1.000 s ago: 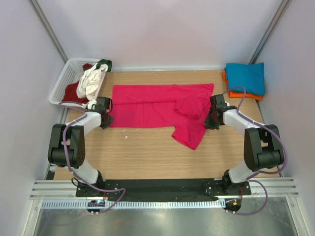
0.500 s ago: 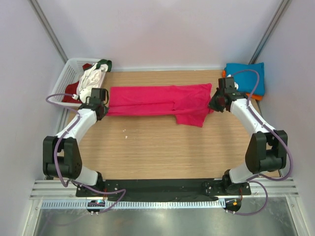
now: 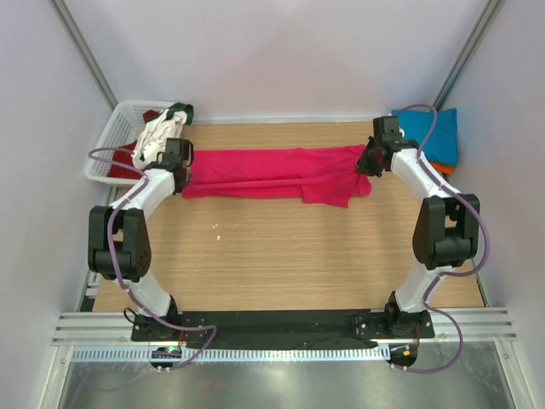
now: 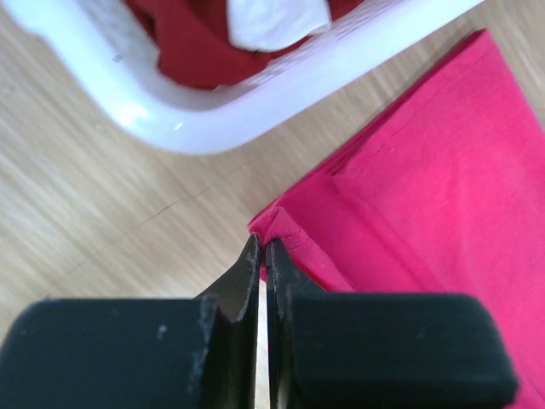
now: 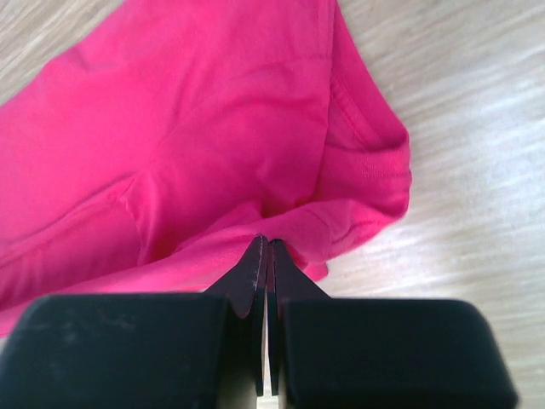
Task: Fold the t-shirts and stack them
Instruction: Fold the tshirt
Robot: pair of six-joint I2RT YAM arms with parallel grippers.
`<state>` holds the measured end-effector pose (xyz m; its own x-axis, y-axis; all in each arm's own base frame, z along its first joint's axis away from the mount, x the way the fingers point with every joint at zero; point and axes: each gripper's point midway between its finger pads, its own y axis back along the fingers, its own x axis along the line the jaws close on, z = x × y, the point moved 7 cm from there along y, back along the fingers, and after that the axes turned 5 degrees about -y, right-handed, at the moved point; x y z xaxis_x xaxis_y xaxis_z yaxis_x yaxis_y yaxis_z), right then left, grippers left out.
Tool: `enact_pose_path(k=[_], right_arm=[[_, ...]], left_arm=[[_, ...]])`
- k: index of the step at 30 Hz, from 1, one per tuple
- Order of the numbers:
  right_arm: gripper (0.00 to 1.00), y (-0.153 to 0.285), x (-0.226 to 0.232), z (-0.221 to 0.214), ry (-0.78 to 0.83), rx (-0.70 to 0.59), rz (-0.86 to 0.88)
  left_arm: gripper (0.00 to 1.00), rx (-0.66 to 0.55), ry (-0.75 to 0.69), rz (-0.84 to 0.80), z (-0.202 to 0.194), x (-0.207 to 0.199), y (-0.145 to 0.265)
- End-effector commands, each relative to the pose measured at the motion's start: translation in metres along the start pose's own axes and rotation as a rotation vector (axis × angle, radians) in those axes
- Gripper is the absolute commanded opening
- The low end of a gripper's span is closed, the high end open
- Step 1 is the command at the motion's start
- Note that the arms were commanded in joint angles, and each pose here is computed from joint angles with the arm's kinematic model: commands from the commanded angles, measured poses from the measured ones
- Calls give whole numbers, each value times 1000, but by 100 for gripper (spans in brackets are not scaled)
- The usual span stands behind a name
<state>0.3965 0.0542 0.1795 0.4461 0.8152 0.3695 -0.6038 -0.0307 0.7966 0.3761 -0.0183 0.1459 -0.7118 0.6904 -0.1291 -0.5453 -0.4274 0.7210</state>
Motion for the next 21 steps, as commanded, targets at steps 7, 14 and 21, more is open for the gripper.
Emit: enact_pose_path(k=[7,14,21], right_arm=[[1,-28,15,41,69,-47,20],[1,-58,17,48,103,-16,-13],[1,-70,22,60,122,-46,-16]], left_arm=[[0,-92,10,38,25,-25,-22],[0,-104,-29,33,30,-40,-35],[0,-111,-55,44,33,-53,-52]])
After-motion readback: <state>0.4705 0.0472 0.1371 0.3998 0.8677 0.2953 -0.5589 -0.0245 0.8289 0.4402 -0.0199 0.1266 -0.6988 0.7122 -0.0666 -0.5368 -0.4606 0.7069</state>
